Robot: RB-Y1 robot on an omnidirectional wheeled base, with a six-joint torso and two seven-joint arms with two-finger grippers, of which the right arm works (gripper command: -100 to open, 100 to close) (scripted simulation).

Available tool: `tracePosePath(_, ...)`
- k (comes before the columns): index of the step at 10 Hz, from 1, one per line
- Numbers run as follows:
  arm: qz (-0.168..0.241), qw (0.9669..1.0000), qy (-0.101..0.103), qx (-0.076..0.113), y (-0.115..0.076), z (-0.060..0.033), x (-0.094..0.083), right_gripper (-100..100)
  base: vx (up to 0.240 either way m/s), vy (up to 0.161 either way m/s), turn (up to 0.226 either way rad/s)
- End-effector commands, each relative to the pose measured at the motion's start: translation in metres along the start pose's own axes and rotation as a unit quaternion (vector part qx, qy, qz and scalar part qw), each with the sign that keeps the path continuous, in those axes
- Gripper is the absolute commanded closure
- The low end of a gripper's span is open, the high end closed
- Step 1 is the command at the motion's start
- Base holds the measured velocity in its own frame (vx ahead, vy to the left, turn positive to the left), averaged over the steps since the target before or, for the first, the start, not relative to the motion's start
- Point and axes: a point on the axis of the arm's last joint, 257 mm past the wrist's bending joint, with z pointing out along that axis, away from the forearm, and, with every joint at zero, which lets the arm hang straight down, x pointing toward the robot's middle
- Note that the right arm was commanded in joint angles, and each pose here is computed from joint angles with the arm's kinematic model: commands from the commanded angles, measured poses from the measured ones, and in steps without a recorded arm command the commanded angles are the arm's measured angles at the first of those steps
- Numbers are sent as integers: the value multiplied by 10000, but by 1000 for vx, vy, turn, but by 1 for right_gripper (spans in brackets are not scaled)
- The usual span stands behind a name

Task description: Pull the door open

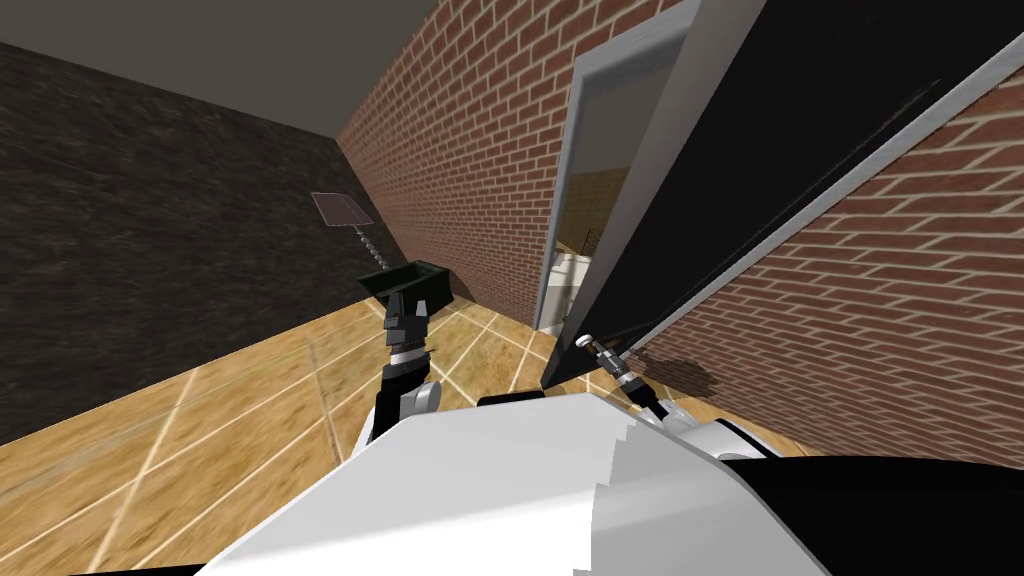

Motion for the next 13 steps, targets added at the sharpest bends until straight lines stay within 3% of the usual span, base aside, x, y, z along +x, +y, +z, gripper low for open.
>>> tracePosePath(1,-18,10000,9,-20,24,-30,-8,100,-118,-60,54)
tracePosePath(2,-18,10000,9,-20,24,-30,-8,100,-30,-21,-31)
tracePosePath(3,-25,10000,16,-28,34,-106,-24,100,-133,-75,193)
tracePosePath(4,-26,10000,17,-29,36,-121,-27,100,-204,-102,207)
tracePosePath(5,7,10000,33,-19,20,-80,8,100,-82,-37,46)
tracePosePath(7,4,10000,-22,-21,-4,75,42,100,-159,-64,121)
tracePosePath(8,4,10000,-22,-21,-4,75,42,100,-141,-53,59)
tracePosePath(9,-5,10000,-70,-26,-14,198,60,100,-168,-115,106)
tracePosePath(10,-7,10000,-82,-27,-16,232,65,100,-186,-93,118)
tracePosePath(13,-21,9999,-166,-31,-26,473,108,100,-200,-67,124)
